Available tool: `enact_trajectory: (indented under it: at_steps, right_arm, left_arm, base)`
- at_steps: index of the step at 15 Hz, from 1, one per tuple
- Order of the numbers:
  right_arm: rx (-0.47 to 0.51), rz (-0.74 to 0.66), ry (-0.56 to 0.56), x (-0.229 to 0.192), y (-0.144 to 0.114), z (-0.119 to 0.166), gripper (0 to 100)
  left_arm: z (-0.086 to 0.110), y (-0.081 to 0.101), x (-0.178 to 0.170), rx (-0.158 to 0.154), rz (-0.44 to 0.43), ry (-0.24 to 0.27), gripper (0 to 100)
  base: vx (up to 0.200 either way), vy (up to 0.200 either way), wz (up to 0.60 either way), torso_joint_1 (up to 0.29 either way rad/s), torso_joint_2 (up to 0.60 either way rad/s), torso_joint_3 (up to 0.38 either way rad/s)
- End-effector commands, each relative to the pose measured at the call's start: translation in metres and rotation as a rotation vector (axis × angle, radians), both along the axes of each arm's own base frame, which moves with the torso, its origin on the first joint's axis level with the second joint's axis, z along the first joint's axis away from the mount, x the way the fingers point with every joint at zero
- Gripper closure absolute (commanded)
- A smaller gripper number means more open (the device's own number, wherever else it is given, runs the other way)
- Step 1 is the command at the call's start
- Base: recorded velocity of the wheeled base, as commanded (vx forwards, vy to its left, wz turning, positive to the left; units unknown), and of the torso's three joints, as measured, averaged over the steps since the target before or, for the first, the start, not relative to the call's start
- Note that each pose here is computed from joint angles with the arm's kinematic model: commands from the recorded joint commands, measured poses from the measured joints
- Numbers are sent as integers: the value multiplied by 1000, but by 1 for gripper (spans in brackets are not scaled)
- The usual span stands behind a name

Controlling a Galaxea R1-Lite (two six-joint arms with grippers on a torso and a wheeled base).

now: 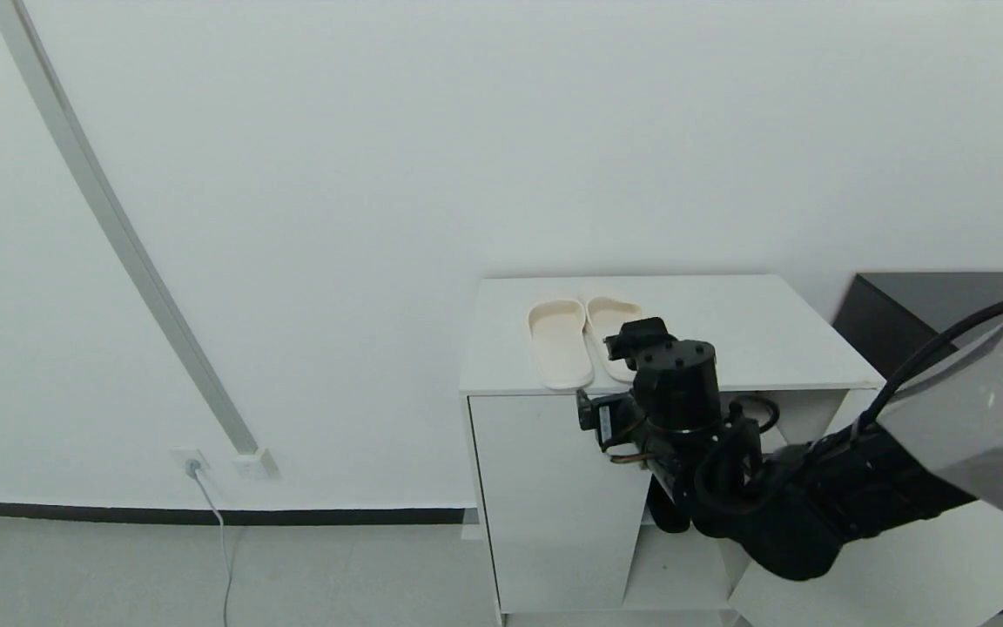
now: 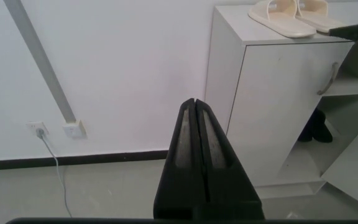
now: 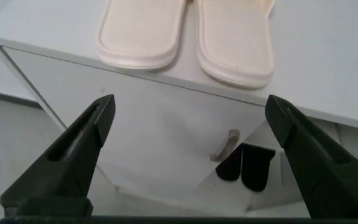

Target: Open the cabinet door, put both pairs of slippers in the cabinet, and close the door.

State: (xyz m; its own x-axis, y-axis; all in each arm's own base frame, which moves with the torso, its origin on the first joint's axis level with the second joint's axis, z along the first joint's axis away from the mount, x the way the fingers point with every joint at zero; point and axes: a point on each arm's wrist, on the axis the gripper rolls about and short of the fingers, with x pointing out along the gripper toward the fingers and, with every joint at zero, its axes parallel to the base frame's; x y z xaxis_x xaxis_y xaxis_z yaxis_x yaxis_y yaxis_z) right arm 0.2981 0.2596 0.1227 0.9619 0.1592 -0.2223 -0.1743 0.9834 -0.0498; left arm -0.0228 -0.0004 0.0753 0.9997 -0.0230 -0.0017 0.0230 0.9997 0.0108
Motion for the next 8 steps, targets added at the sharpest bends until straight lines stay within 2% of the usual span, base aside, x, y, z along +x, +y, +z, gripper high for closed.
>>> enact_trajectory:
  at_steps: [1,3,8]
  right_arm:
    - [120,-12,-41,2,-2,50,0]
    - [123,0,0,2,0,55,0]
    - [114,2,10,1,1,50,0]
  left_arm:
    - [0,0,0,0,0,0,100]
    - [0,0,0,0,-2,0,100]
    - [0,0,0,1,-2,-2,100]
  base:
    - [0,0,0,0,0,0]
    - [0,0,0,0,0,0]
    - [200,0,0,-7,-3,3]
